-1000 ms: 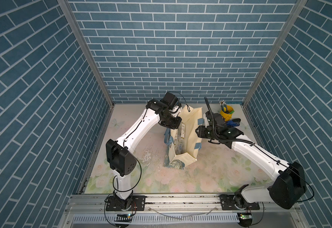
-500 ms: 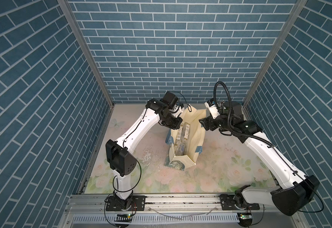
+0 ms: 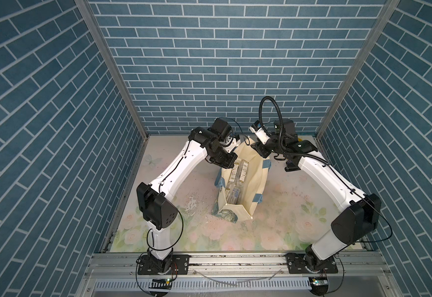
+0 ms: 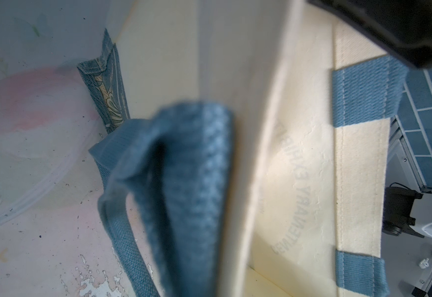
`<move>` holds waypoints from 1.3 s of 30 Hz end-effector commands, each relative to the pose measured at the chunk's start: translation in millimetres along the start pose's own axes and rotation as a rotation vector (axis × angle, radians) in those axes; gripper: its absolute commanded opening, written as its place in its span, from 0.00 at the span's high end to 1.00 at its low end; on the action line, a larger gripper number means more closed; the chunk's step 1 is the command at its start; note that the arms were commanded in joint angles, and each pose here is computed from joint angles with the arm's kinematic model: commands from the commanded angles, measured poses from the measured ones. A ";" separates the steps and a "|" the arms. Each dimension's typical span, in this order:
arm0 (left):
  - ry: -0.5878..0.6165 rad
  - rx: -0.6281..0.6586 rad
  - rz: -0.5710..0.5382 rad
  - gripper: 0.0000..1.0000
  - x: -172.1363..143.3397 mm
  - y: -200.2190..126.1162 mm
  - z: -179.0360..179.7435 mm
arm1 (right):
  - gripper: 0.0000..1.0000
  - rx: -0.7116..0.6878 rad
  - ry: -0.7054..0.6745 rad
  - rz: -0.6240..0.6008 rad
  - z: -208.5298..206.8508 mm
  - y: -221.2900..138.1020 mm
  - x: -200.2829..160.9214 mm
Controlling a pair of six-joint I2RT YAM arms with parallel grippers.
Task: Take out the compass set from the canvas bag
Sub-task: Adjust the canvas bag at the center of the board.
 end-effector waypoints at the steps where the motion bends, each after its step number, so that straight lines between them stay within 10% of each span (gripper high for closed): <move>1: 0.052 -0.008 -0.113 0.98 18.8 -29.2 -11.7 | 0.79 0.032 -0.011 -0.061 7.7 -10.3 16.1; 7: 0.002 0.085 -0.052 0.64 0.0 -30.0 0.4 | 0.99 0.013 0.030 -0.078 5.2 -9.8 9.0; 23: -0.064 0.220 0.109 0.47 -64.5 -13.2 -0.6 | 1.00 0.016 0.073 -0.116 4.5 -4.0 6.8; 34: -0.046 0.413 0.087 0.99 -52.2 -33.9 20.3 | 1.00 0.037 0.104 -0.135 8.8 -6.9 4.7; 39: -0.006 0.512 0.036 1.00 -35.5 -54.8 34.3 | 1.00 0.030 0.124 -0.159 7.2 -8.4 10.3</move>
Point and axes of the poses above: each gripper's point midway between its finger pads, its own y axis out along the fingers, its own z axis along the line the jaws close on, x = y × z, the point moved 1 cm from there along -y, back along the fingers, and after that the axes turned 15 degrees about y, right-handed, at the moved point
